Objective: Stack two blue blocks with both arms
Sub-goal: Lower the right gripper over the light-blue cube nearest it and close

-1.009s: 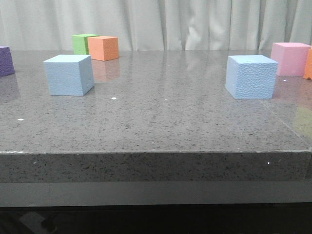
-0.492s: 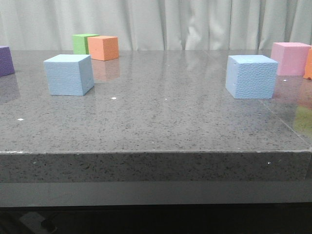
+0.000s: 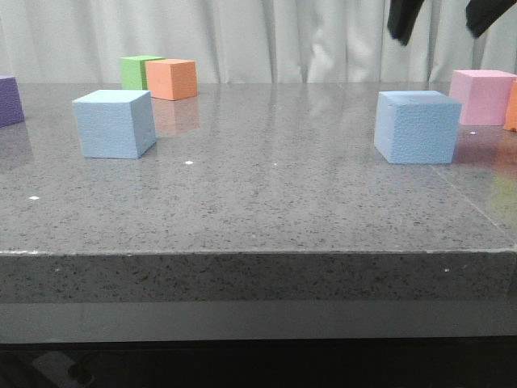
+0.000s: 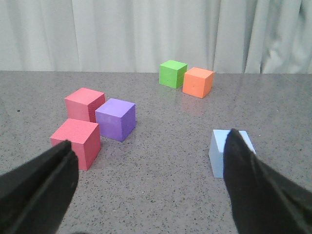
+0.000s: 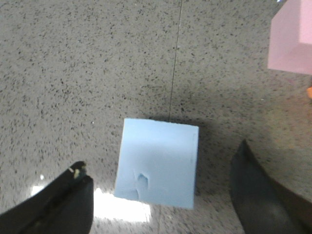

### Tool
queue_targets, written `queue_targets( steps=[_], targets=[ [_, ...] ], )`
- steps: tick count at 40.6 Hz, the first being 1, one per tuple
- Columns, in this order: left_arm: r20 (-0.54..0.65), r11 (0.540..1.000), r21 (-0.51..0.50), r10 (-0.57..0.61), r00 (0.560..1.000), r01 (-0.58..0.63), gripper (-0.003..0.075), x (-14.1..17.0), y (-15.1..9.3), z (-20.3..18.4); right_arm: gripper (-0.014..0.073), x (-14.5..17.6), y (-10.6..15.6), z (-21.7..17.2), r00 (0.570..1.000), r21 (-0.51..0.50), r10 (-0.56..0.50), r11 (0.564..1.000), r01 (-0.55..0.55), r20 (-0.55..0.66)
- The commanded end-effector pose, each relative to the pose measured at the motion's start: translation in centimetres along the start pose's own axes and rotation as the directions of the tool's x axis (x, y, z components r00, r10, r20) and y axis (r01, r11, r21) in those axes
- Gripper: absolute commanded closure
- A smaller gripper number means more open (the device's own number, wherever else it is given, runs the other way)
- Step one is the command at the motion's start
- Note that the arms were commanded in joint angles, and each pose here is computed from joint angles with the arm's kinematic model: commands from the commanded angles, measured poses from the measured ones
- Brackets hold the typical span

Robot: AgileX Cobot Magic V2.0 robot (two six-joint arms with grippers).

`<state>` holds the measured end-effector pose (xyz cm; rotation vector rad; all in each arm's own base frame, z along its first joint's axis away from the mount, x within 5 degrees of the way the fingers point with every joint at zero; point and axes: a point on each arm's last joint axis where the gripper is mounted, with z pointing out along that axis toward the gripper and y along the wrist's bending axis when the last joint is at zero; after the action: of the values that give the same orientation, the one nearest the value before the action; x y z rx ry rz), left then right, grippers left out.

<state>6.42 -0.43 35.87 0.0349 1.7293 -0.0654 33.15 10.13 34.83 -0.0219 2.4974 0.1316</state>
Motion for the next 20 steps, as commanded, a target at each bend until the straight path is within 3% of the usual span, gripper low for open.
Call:
queue_targets(
  steps=[1,20],
  targets=[
    [0.099,1.000,0.008,-0.011,0.995,0.011,0.0123,-1.7,-0.1,-0.1,0.0011,-1.6,0.1,-1.2,0.992,-0.025,0.038,0.999,-0.035,0.121],
    [0.099,1.000,0.008,-0.011,0.995,0.011,0.0123,-1.7,-0.1,-0.1,0.0011,-1.0,0.4,4.3,0.998,0.011,0.057,0.998,-0.057,0.006]
  ],
)
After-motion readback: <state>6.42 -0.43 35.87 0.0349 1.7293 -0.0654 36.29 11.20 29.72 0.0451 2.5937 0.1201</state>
